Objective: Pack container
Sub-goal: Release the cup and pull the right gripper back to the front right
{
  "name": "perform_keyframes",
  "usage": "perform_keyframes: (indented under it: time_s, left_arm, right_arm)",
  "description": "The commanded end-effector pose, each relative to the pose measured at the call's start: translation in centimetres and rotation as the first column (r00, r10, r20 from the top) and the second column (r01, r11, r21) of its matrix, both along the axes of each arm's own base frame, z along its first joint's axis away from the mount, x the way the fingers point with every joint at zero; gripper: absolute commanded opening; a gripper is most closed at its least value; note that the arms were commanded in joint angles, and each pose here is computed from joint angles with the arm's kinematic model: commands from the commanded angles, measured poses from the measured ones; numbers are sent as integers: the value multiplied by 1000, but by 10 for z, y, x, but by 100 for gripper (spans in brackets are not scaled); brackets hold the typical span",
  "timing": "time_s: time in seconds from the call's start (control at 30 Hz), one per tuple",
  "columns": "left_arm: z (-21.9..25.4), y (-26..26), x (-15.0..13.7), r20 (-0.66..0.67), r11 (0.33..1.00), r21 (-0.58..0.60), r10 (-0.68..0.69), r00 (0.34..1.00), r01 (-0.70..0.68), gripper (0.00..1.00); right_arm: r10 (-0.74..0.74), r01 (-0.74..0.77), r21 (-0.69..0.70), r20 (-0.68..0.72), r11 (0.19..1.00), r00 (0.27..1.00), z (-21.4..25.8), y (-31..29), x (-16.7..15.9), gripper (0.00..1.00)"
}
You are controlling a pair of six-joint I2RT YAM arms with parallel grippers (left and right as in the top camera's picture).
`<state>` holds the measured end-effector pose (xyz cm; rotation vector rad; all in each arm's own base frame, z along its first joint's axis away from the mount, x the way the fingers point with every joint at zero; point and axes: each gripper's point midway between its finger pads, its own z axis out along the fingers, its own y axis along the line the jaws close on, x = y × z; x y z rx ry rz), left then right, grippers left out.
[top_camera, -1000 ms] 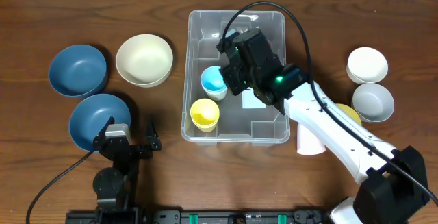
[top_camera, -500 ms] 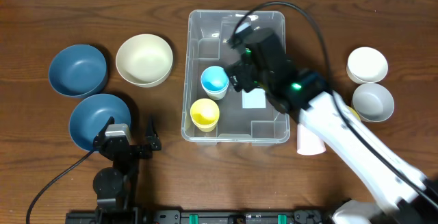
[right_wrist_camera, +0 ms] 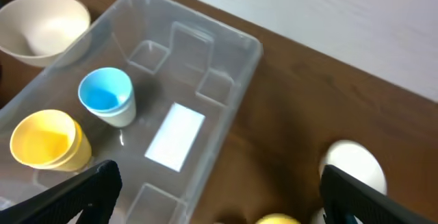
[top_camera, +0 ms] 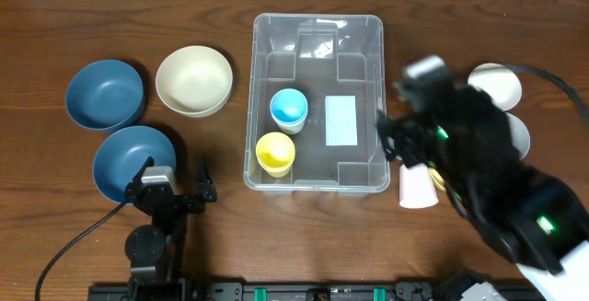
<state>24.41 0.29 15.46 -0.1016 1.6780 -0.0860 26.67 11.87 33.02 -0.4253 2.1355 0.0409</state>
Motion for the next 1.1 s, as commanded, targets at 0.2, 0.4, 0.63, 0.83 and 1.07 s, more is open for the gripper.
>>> perform_keyframes:
  time_s: [0.2, 0.4, 0.63, 0.83, 1.07]
  left_arm:
    - [-17, -3, 0, -41, 1000, 10, -16, 999, 16, 98]
    - [-17, -3, 0, -41, 1000, 10, -16, 999, 16, 98]
    - [-17, -3, 0, -41, 1000, 10, -16, 999, 16, 98]
    - [-17, -3, 0, -41, 1000, 10, -16, 999, 16, 98]
    - [-17, -3, 0, -41, 1000, 10, -16, 999, 16, 98]
  right_arm:
    - [-163, 165, 52, -48, 985, 985, -23, -61, -65, 94]
    - [-246, 250, 25, -116, 968, 962, -48, -95, -105, 90]
    - [-337, 345, -6, -230, 939, 913, -72, -113, -130, 90]
    - [-327, 336, -2, -240, 942, 914, -74, -111, -130, 91]
    - [-331, 340, -3, -234, 940, 914, -74, -112, -130, 91]
